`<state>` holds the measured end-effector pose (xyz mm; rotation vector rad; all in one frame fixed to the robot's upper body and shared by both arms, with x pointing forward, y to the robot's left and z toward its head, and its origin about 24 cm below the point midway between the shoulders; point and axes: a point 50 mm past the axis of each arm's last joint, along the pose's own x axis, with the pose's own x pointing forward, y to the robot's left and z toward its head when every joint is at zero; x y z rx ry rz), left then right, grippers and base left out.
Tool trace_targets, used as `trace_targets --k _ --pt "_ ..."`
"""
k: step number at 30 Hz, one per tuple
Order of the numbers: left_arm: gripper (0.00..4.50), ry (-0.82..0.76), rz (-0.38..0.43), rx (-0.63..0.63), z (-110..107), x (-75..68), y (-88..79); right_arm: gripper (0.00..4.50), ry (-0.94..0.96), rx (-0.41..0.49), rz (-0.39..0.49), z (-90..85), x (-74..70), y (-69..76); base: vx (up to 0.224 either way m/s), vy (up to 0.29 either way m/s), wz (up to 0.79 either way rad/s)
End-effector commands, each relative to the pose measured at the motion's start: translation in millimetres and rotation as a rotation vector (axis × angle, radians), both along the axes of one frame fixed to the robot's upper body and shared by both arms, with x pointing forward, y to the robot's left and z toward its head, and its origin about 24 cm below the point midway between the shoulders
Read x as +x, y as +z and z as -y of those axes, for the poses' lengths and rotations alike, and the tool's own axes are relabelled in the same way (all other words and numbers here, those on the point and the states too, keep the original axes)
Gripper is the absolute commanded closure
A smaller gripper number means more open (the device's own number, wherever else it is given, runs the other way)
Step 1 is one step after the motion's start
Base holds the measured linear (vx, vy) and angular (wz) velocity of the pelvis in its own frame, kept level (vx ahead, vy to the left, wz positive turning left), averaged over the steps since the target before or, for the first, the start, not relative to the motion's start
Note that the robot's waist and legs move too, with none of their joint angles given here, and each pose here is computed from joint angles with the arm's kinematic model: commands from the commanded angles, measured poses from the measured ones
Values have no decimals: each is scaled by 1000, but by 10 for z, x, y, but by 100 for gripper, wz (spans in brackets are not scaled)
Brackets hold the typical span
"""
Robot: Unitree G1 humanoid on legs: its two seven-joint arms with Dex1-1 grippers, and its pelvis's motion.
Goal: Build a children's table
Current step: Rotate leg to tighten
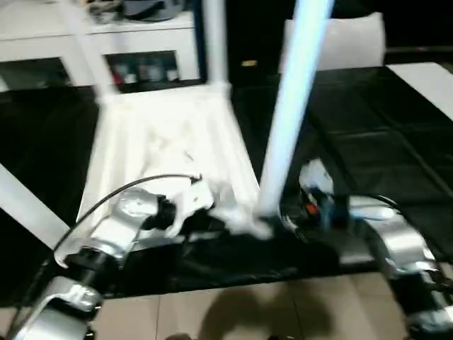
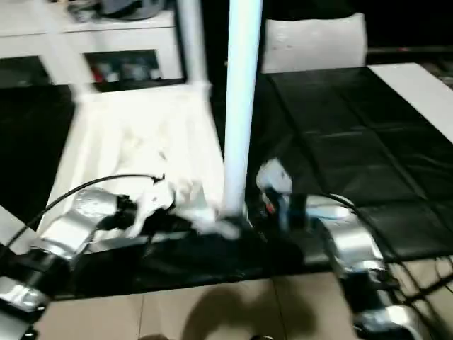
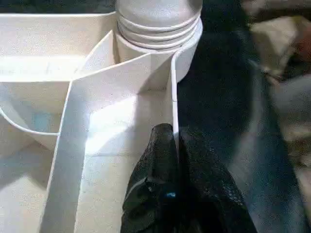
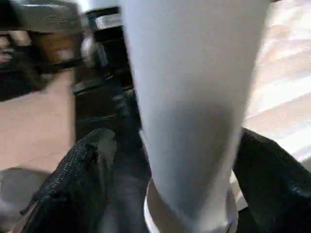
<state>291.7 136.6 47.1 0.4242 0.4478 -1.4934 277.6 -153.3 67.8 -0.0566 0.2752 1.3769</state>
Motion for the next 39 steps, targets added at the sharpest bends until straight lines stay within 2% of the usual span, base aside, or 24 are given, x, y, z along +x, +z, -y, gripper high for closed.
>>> trace_targets --k 1,2,3,8,9,13,15,20,24,27,30,33,36,37,38,39 --pt "450 -152 1 24 70 -65 42 103 85 24 -22 -25 -44 52 0 0 0" --pt "450 -169 -1 34 52 -69 46 103 104 26 -32 -25 -57 52 0 0 0" --pt "450 -179 -3 40 41 -71 48 132 116 27 -39 -24 -64 53 0 0 0" --pt "450 -253 -11 80 -10 -80 74 151 193 28 -64 -15 -101 65 0 0 0" --pt "450 -263 -12 85 -15 -82 77 177 196 29 -67 -16 -98 68 0 0 0" --pt "450 -288 -13 95 -33 -86 85 196 212 28 -77 -30 -89 69 0 0 0" --pt "450 -293 -11 98 -40 -86 89 221 220 29 -78 -44 -85 68 0 0 0" --pt "450 -280 -5 104 -52 -71 83 241 231 33 -79 -75 -88 52 0 0 0" --pt "450 -201 -8 61 -28 -26 87 253 213 61 -87 -105 -127 53 0 0 0" --pt "450 -86 -1 24 13 51 98 254 113 75 -79 -138 -128 32 0 0 0" --pt "450 50 -5 -19 78 143 114 255 -49 33 -32 -216 -65 -50 0 0 0" --pt "450 156 -7 -55 183 216 128 257 -262 13 -24 -318 86 -124 0 0 0" --pt "450 238 -19 -72 266 267 120 259 -340 -9 -31 -413 149 -161 0 0 0" --pt "450 311 -16 -85 318 317 122 259 -430 -41 -41 -472 217 -196 0 0 0" --pt "450 322 -14 -87 325 325 122 259 -444 -45 -44 -480 227 -201 0 0 0" --pt "450 433 9 -89 378 401 114 259 -579 -93 -71 -564 336 -256 0 0 0"
